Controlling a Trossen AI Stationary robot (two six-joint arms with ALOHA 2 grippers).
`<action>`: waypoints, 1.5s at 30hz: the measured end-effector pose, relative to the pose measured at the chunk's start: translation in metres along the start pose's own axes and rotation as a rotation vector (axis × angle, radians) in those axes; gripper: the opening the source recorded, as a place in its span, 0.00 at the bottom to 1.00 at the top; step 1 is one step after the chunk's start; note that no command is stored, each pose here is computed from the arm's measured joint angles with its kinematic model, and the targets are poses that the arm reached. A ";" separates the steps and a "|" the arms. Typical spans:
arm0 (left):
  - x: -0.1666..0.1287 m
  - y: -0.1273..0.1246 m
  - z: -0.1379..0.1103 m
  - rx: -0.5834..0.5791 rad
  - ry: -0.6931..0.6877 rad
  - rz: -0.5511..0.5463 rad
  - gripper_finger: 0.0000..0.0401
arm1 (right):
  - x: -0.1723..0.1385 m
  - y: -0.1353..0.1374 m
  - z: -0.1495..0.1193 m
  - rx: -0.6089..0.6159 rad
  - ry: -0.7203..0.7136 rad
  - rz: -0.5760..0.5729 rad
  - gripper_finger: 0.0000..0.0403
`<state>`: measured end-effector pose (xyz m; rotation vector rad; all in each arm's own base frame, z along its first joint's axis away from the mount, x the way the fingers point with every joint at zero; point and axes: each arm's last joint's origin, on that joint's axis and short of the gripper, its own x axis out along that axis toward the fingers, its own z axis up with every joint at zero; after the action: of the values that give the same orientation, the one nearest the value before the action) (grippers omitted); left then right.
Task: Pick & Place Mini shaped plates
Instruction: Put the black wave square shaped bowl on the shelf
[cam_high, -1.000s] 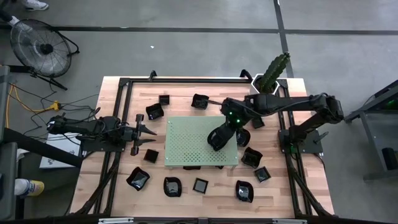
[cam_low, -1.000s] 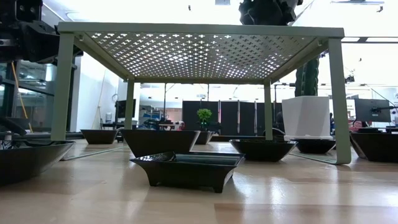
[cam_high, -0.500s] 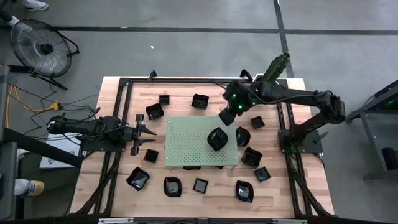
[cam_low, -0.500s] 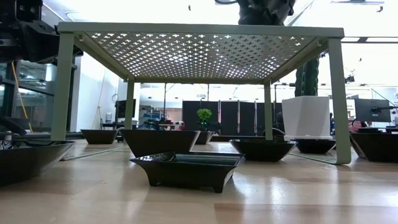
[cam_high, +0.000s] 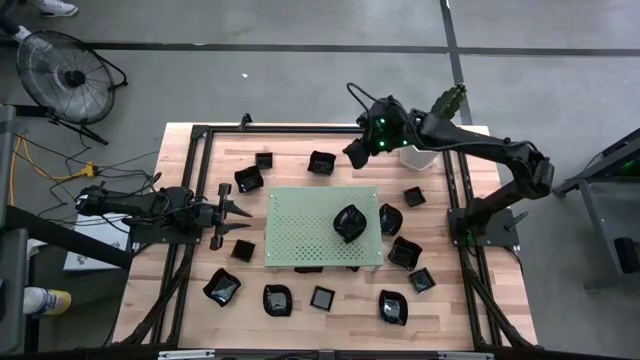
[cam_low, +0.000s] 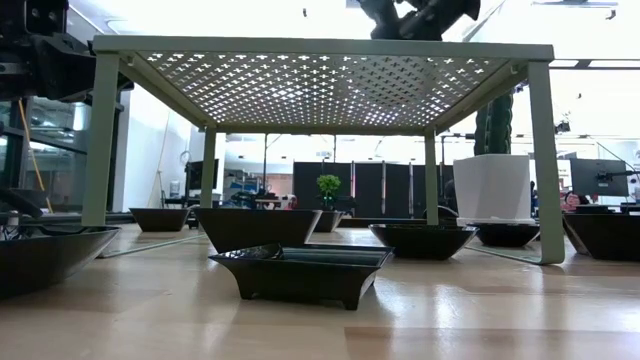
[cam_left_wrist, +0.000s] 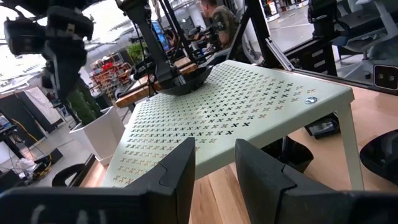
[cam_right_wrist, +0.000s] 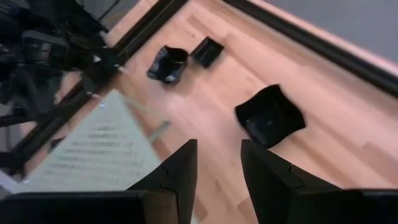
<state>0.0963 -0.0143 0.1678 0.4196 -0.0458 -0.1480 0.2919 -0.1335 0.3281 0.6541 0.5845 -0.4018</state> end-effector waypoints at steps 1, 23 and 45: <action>0.000 0.000 0.000 0.000 0.000 0.000 0.28 | 0.003 -0.004 0.001 -0.012 0.002 -0.009 0.29; 0.000 0.000 0.000 0.000 0.000 0.000 0.28 | 0.038 -0.078 0.048 -0.064 -0.054 -0.084 0.29; 0.000 0.000 0.000 0.000 0.000 0.000 0.28 | 0.090 -0.090 0.079 -0.449 0.168 -0.142 0.29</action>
<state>0.0964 -0.0143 0.1678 0.4196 -0.0455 -0.1475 0.3444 -0.2667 0.2831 0.2162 0.8535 -0.3342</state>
